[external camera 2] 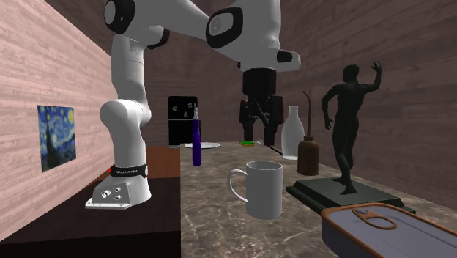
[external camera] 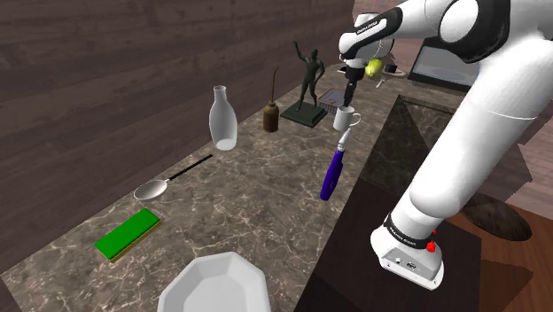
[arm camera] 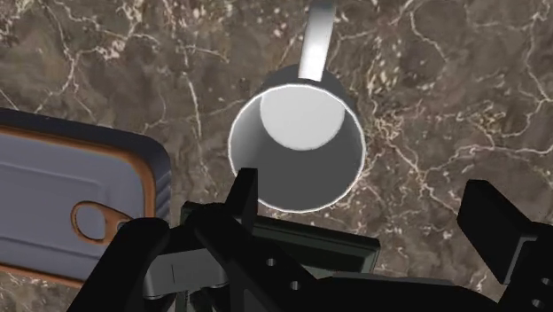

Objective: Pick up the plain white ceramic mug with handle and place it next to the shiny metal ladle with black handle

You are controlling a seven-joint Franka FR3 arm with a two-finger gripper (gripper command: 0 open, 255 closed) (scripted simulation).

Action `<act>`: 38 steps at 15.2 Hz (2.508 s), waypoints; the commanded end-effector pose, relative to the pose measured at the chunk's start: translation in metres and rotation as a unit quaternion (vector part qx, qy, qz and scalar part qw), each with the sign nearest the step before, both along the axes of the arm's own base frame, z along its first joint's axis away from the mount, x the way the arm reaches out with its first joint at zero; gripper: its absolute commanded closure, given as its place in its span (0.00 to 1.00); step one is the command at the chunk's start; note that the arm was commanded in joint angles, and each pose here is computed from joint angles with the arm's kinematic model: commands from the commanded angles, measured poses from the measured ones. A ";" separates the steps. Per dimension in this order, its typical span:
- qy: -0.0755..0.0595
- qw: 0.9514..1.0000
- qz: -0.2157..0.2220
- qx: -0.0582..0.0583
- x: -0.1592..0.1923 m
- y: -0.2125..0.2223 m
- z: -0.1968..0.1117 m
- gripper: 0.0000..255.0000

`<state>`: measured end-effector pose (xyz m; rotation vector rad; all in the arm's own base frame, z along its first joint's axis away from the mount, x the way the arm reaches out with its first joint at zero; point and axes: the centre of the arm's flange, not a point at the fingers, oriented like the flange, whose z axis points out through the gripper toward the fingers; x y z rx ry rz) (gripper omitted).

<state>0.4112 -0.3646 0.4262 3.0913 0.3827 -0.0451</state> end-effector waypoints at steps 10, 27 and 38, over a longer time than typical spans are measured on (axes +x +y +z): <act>0.006 1.000 0.008 0.010 0.017 -0.068 -0.062 0.00; 0.006 1.000 0.008 0.010 0.017 -0.068 -0.076 1.00; 0.006 1.000 0.008 0.010 0.017 -0.068 -0.033 1.00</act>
